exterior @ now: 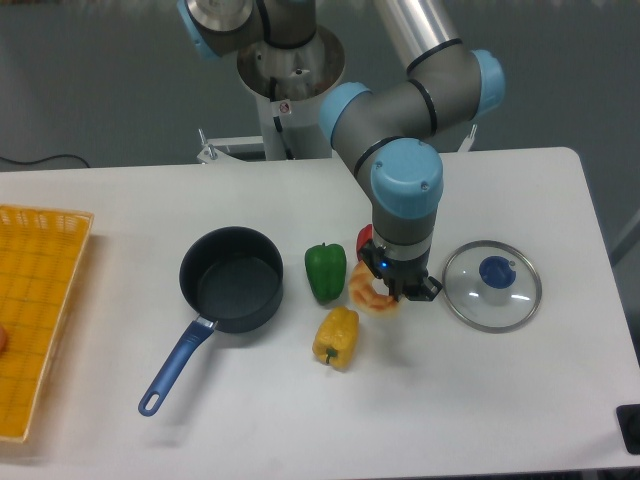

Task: Place the donuts in the pot
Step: 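Carry the held donut with the gripper toward the blue saucepan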

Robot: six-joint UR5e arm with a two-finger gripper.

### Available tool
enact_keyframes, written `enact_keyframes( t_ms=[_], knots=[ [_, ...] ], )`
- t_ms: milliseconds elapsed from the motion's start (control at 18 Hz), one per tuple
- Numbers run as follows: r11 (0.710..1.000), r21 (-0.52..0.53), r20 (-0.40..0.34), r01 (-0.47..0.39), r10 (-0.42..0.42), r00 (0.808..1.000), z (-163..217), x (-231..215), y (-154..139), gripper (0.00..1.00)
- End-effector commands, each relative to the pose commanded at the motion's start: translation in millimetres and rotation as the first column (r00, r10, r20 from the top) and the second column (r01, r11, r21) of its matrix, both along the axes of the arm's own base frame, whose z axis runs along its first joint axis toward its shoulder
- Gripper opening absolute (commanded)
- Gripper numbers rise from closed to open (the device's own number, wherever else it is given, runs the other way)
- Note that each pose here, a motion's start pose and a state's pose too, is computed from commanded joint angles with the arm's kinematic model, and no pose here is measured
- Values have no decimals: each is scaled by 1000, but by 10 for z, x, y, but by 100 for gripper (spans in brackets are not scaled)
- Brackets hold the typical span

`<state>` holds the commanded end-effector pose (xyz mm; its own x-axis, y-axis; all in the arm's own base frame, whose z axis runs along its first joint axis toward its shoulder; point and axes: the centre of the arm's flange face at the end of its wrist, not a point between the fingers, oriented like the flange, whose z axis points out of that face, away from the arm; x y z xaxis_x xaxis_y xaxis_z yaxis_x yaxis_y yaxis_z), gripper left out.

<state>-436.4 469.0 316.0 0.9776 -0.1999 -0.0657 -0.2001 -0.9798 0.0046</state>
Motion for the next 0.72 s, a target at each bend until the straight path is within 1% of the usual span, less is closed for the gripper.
enact_keyframes(
  t_ms=[278, 556, 667, 722],
  knots=[
    [1000, -2, 0, 5, -5, 1000, 1, 41, 28, 7],
    [999, -6, 1, 35, -35, 999, -14, 299, 116, 8],
    [1000, -5, 0, 12, -12, 1000, 6, 364, 100, 8],
    [1000, -3, -2, 17, -17, 1000, 31, 441, 133, 8]
  ],
)
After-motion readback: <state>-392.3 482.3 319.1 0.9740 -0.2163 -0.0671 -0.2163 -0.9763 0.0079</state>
